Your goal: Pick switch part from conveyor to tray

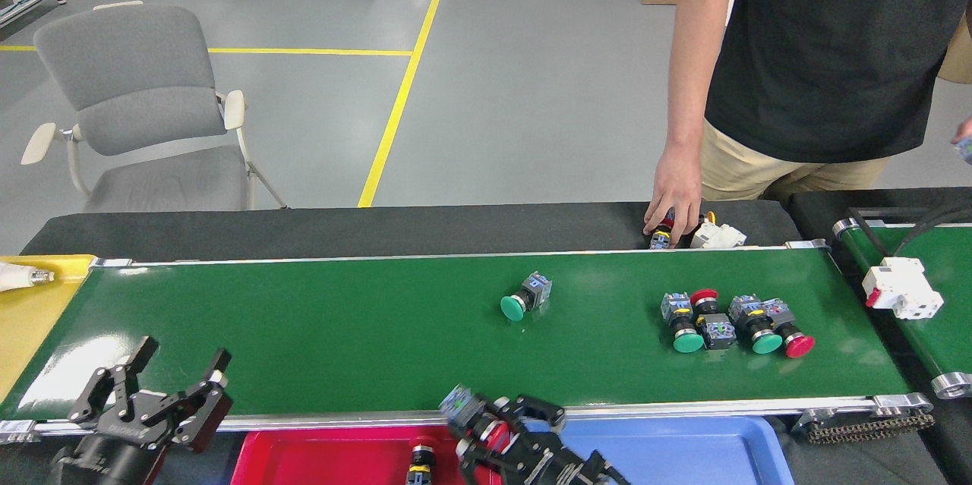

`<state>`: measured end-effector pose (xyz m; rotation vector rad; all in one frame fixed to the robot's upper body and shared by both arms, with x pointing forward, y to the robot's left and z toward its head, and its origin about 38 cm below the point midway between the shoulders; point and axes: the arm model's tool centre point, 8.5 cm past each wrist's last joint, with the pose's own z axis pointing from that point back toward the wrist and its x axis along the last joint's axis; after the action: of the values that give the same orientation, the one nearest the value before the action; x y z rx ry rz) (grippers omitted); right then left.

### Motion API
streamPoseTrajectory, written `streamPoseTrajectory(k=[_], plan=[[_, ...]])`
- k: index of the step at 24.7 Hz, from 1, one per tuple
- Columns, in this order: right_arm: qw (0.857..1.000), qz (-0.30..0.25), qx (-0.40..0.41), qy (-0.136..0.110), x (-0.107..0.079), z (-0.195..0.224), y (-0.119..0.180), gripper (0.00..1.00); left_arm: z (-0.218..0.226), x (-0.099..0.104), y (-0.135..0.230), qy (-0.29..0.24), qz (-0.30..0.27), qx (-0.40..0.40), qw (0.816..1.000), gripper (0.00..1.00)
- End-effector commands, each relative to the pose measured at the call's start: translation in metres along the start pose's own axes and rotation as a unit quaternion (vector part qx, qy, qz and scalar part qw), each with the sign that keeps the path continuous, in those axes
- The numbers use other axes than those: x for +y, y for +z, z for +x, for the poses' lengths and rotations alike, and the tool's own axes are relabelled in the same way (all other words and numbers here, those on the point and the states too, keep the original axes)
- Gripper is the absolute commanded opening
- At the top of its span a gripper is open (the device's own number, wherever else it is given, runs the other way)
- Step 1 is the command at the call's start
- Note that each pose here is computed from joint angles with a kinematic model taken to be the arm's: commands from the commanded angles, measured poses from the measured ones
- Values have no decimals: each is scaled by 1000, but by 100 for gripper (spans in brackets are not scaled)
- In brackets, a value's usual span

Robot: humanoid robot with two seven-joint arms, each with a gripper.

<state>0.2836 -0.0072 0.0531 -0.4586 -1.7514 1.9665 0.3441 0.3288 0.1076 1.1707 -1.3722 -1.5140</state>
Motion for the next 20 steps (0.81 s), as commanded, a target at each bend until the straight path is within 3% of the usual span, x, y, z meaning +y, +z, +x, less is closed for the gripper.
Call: streamPoseTrajectory(k=[1, 4, 6, 8, 11, 13, 17, 20], plan=[[1000, -15, -11, 9, -9, 0, -1, 99, 17, 8, -17, -28, 3, -35, 999, 100], [999, -36, 11, 0, -20, -12, 4, 99, 56, 8, -37, -43, 0, -97, 994, 100], [994, -69, 83, -29, -24, -49, 34, 99, 70, 5, -46, -39, -2, -115, 993, 100], [975, -86, 188, -77, -2, -76, 76, 99, 82, -5, -56, -33, -20, -134, 990, 100], [942, -104, 303, -100, 20, -99, 128, 99, 82, -14, -64, -29, -36, -139, 989, 100], [921, -100, 364, -101, 33, -110, 157, 99, 79, -25, -68, -23, -54, -141, 988, 100], [900, -92, 416, -96, 34, -123, 166, 99, 75, -35, -81, -12, -71, -145, 987, 100], [910, -92, 398, -71, 18, -127, 142, 99, 79, -42, -103, -8, -88, -155, 984, 100]])
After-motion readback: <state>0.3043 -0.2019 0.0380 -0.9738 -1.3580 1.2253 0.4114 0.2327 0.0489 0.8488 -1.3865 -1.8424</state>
